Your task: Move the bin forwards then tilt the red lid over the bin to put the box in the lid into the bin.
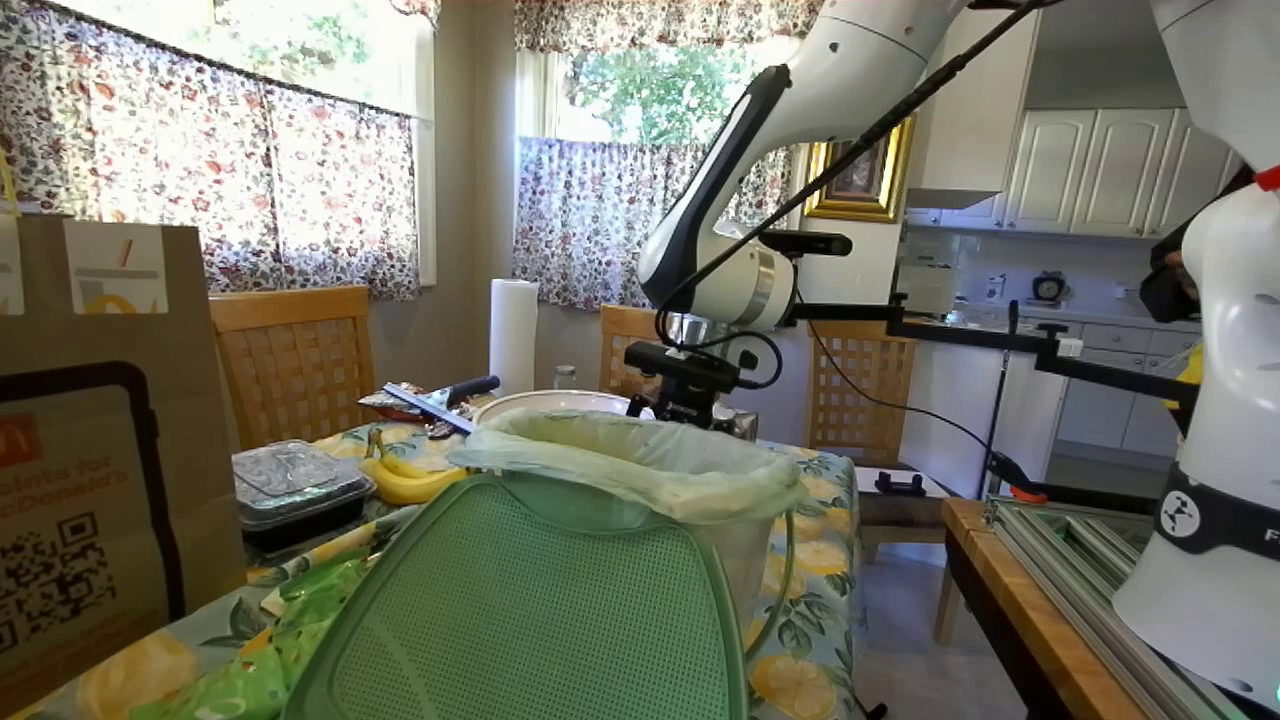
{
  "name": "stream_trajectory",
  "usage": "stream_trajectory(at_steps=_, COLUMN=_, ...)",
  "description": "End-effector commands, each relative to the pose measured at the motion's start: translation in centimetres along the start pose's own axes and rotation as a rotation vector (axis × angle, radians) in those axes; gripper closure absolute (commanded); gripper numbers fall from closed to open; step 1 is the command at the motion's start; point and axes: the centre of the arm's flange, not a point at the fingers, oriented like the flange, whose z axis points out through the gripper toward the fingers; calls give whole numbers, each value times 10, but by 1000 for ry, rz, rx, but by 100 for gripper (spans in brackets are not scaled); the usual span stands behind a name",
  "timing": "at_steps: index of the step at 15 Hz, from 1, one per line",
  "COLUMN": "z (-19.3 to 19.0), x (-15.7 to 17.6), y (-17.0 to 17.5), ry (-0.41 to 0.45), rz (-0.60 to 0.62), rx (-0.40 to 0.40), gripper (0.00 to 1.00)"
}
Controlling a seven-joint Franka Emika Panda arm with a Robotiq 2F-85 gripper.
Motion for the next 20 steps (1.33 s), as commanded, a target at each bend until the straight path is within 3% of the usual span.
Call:
stream_trajectory(at_steps=1, z=8, x=2, y=-9, ry=43, rz=10, rx=-30, gripper=0)
stream_trajectory(at_steps=2, z=11, x=3, y=-11, ry=46, rz=3, rx=-38, gripper=0)
stream_trajectory(at_steps=3, z=13, x=3, y=-11, ry=48, rz=-1, rx=-45, gripper=8)
stream_trajectory(at_steps=4, z=15, x=2, y=-12, ry=52, rz=-6, rx=-51, gripper=26)
stream_trajectory(at_steps=13, z=15, x=-2, y=-15, ry=68, rz=-33, rx=-70, gripper=96)
stream_trajectory(at_steps=14, z=16, x=-3, y=-15, ry=69, rz=-37, rx=-75, gripper=70)
stream_trajectory(at_steps=15, z=16, x=-3, y=-14, ry=71, rz=-38, rx=-77, gripper=58)
stream_trajectory(at_steps=17, z=18, x=-3, y=-15, ry=80, rz=-35, rx=-76, gripper=90)
stream_trajectory(at_steps=20, z=16, x=-4, y=-14, ry=78, rz=-27, rx=-64, gripper=100)
